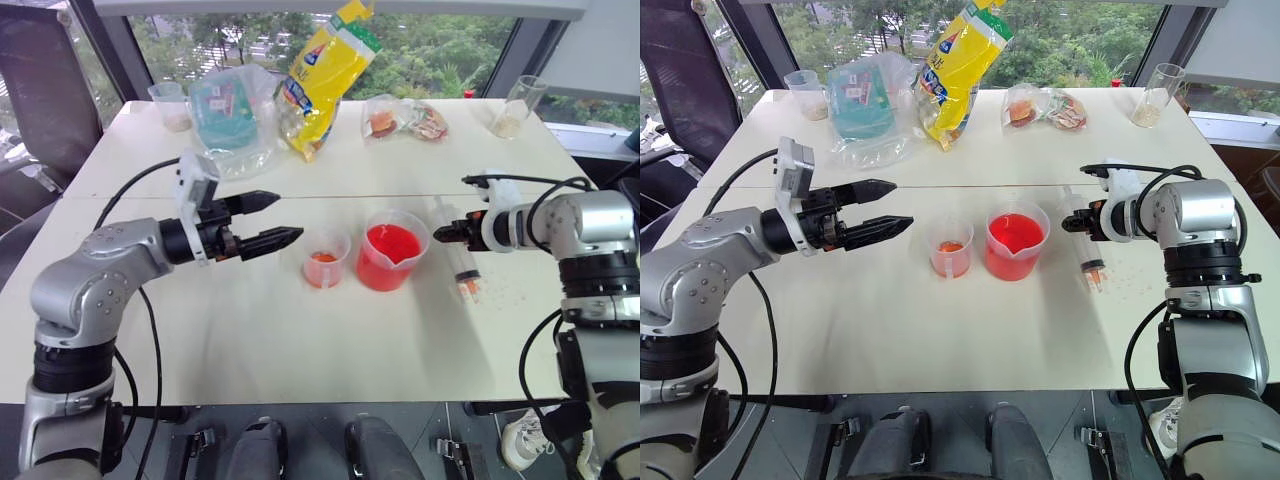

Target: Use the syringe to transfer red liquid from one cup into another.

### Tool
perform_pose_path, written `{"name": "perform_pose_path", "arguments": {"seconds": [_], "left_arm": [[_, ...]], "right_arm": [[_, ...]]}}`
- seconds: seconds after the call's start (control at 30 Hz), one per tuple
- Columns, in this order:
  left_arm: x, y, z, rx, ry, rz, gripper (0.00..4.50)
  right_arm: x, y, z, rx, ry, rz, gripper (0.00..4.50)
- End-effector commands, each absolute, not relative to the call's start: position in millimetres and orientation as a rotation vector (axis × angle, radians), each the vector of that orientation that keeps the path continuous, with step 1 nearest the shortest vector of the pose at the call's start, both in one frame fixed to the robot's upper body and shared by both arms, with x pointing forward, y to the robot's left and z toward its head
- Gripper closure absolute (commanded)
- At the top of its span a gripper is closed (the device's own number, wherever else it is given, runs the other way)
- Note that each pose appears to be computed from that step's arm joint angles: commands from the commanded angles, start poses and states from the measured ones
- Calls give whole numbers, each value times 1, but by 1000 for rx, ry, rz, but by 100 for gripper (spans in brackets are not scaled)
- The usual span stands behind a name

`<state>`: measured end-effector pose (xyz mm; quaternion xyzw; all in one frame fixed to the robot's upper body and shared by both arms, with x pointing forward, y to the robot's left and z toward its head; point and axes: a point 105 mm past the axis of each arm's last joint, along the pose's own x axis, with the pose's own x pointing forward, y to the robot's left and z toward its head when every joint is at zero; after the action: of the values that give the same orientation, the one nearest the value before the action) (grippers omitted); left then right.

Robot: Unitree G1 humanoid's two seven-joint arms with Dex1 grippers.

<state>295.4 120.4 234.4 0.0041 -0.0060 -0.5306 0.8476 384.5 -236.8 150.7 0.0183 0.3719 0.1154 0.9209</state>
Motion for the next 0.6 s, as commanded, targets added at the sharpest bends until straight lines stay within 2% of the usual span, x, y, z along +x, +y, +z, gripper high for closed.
{"name": "perform_pose_path", "arguments": {"seconds": [0.03, 0.2, 0.3, 0.43, 0.6], "left_arm": [[287, 119, 237, 37, -23, -1130, 3], [283, 119, 234, 38, -9, -1127, 0], [281, 119, 233, 41, -2, -1125, 0], [280, 121, 234, 50, 4, -1128, 0], [277, 122, 234, 69, 20, -1138, 0]], "right_arm": [[385, -240, 147, 37, 759, 225, 264], [384, -240, 152, 51, 734, 239, 13], [383, -241, 167, 30, 688, 262, 5], [377, -241, 205, -90, 557, 340, 5], [348, -231, 243, -254, 431, 530, 5]]}}
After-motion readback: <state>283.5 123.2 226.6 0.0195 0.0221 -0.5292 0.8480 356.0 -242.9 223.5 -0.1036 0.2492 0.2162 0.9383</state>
